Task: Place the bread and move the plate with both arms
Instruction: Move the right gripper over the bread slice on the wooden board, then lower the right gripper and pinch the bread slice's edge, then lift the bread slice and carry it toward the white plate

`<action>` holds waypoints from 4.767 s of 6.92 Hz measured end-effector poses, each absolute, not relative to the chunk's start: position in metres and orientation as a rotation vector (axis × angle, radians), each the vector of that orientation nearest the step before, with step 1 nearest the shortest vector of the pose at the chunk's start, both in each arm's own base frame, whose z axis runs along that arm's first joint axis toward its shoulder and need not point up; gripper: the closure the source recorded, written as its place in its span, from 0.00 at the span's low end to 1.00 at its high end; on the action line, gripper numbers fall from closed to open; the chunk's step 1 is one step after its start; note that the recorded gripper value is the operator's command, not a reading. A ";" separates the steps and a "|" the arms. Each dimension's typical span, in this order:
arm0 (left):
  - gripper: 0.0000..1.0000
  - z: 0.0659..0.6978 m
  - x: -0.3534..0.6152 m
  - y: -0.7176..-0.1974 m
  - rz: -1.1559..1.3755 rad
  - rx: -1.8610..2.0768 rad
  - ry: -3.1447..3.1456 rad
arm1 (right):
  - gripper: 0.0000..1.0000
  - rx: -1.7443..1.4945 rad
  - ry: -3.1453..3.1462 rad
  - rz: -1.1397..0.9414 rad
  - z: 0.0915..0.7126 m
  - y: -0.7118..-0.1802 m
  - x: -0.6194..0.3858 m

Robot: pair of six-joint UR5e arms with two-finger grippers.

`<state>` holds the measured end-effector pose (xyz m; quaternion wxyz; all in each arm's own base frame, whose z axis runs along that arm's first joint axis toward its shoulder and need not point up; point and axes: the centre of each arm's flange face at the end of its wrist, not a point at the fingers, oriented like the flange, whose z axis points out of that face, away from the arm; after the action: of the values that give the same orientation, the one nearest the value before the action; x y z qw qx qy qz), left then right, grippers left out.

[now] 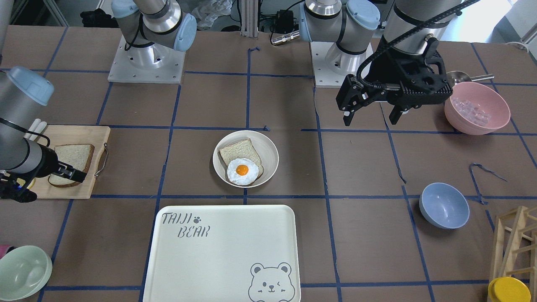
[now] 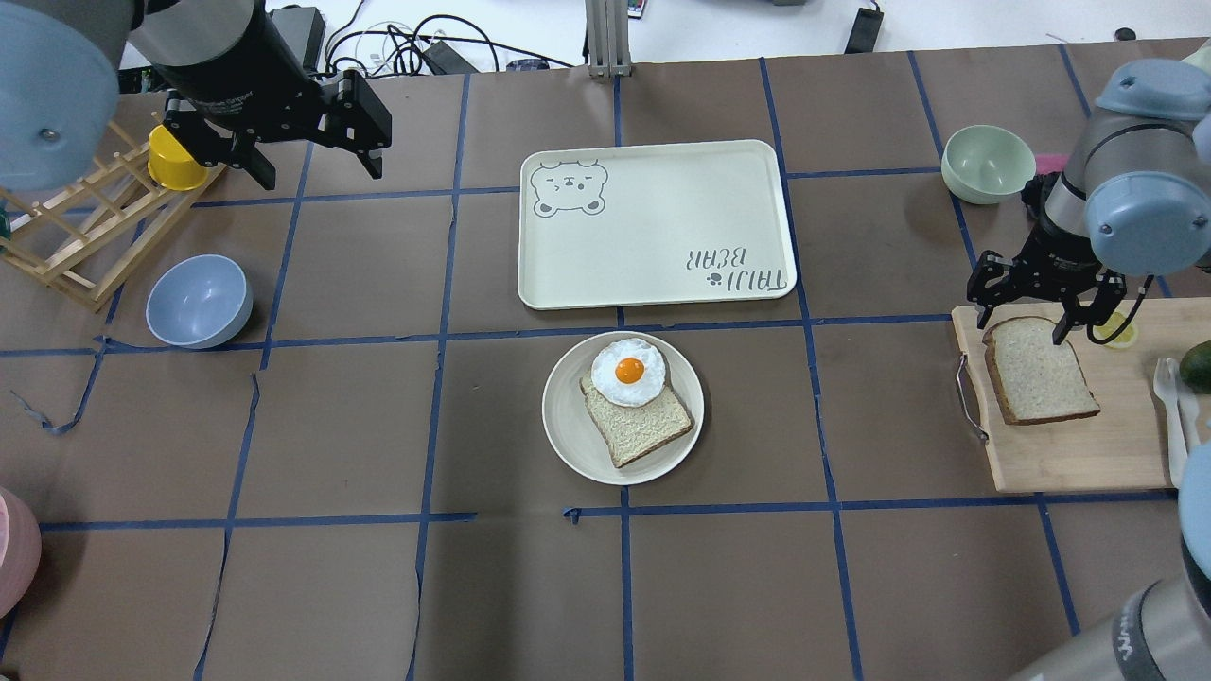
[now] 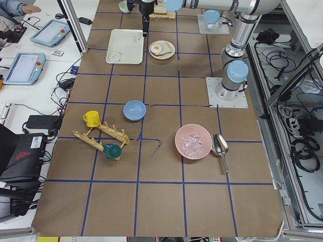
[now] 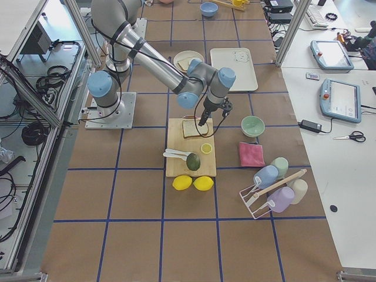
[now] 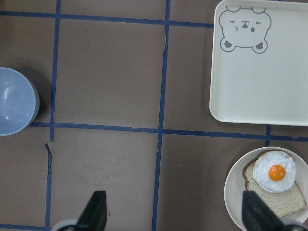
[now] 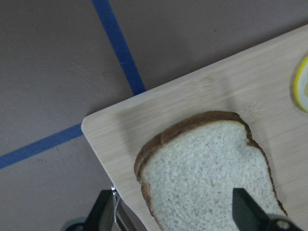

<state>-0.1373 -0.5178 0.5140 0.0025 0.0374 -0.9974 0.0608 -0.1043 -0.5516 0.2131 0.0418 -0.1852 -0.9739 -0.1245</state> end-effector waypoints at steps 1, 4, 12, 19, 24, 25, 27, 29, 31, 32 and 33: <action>0.00 0.514 -0.137 -0.518 0.191 0.118 -3.128 | 0.23 -0.569 -2.981 -0.383 0.207 -0.553 -0.105; 0.00 0.515 -0.137 -0.518 0.193 0.118 -3.128 | 0.34 -0.573 -2.983 -0.388 0.199 -0.556 -0.106; 0.00 0.515 -0.137 -0.518 0.193 0.119 -3.127 | 1.00 -0.578 -2.993 -0.384 0.187 -0.560 -0.107; 0.00 0.515 -0.137 -0.518 0.194 0.119 -3.128 | 1.00 -0.610 -3.000 -0.407 0.241 -0.575 -0.111; 0.00 0.515 -0.133 -0.519 0.194 0.117 -3.134 | 1.00 -0.749 -2.931 -0.467 0.328 -0.593 -0.066; 0.00 0.515 -0.130 -0.520 0.196 0.102 -3.139 | 1.00 -0.781 -2.915 -0.462 0.341 -0.597 -0.037; 0.00 0.515 -0.128 -0.521 0.197 0.088 -3.140 | 1.00 -0.841 -2.899 -0.433 0.356 -0.602 0.044; 0.00 0.514 -0.128 -0.522 0.194 0.086 -3.134 | 1.00 -0.905 -2.902 -0.404 0.362 -0.599 0.137; 0.00 0.513 -0.130 -0.522 0.193 0.083 -3.133 | 1.00 -0.918 -2.885 -0.393 0.355 -0.591 0.215; 0.00 0.513 -0.130 -0.522 0.193 0.081 -3.133 | 1.00 -0.938 -2.866 -0.378 0.347 -0.584 0.251; 0.00 0.514 -0.130 -0.521 0.194 0.080 -3.133 | 1.00 -0.958 -2.857 -0.370 0.338 -0.578 0.281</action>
<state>-0.1303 -0.5212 0.5137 0.0006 0.0255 -0.9978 0.0617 0.2812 -0.5777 0.3384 0.0526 -0.3151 -0.9398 -0.1217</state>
